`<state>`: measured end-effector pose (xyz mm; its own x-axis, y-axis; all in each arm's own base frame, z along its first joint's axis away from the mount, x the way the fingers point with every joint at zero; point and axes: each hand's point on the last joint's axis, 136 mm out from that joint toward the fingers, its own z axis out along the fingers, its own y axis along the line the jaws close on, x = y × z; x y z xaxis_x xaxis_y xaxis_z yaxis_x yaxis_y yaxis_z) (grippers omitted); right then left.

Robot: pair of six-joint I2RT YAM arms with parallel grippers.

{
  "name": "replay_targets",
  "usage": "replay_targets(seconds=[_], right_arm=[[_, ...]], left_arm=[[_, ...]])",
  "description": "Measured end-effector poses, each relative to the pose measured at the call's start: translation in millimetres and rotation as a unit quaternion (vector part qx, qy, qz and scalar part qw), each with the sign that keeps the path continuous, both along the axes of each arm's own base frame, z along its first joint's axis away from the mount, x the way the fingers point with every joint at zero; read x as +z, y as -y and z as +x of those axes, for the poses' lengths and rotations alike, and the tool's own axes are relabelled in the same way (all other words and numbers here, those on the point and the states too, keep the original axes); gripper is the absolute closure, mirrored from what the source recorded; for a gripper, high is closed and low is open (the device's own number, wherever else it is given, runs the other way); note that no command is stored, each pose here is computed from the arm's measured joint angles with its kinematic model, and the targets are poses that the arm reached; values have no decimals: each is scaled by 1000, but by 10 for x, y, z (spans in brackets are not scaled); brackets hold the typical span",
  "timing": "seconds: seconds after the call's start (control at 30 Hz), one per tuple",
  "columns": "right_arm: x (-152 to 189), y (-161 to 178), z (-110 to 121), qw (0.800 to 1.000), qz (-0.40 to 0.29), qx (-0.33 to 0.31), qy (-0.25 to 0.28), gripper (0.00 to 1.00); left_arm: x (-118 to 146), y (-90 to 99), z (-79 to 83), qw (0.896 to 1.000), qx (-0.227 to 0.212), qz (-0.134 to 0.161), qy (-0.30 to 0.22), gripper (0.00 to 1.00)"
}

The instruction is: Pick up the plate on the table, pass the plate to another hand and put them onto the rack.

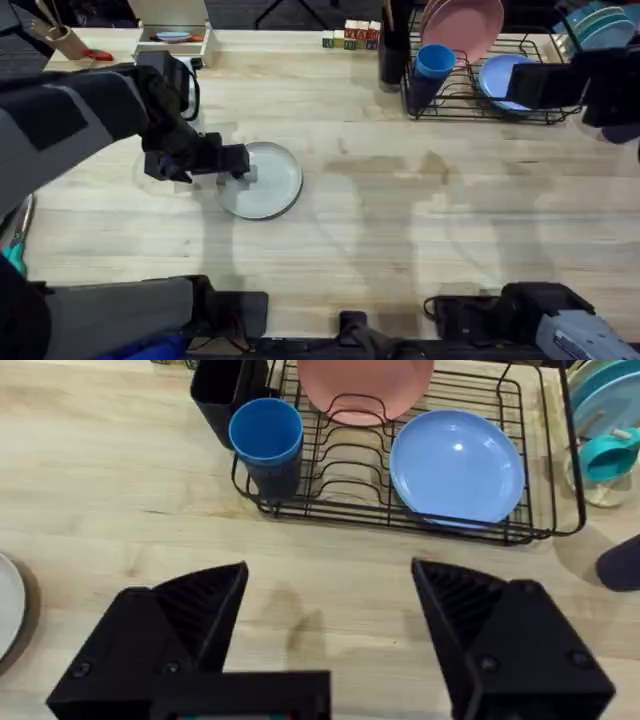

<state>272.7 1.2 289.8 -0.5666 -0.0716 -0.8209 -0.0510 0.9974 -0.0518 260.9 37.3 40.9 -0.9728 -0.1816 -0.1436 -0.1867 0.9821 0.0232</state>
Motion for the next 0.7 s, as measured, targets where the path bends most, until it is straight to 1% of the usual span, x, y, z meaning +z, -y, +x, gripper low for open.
replay_targets(seconds=[0.1, 0.17, 0.23, 0.33, 0.43, 0.53, 0.63, 0.7], right_arm=[[0, 0, 0, 1000, 0, 0, 0, 6], [0, 0, 0, 1000, 0, 0, 0, 5], [1, 0, 0, 1000, 0, 0, 0, 5], [0, 0, 0, 1000, 0, 0, 0, 6], [0, 0, 0, 1000, 0, 0, 0, 6], [0, 0, 0, 1000, 0, 0, 0, 6], [1, 0, 1, 1000, 0, 0, 0, 6], [1, 0, 1, 1000, 0, 0, 0, 6]], left_arm=[[-1, 20, 2, 1000, -1, -5, 0, 157], [-2, 35, 5, 1000, -2, -10, 1, 172], [-2, 72, 9, 1000, -3, -21, 2, 219], [0, 124, 17, 999, -6, -35, 4, 372], [1, 153, 20, 999, -7, -44, 6, 441], [1, 162, 20, 999, -8, -46, 6, 584], [1, 166, 20, 999, -8, -48, 6, 756], [1, 168, 20, 999, -8, -48, 6, 834]])
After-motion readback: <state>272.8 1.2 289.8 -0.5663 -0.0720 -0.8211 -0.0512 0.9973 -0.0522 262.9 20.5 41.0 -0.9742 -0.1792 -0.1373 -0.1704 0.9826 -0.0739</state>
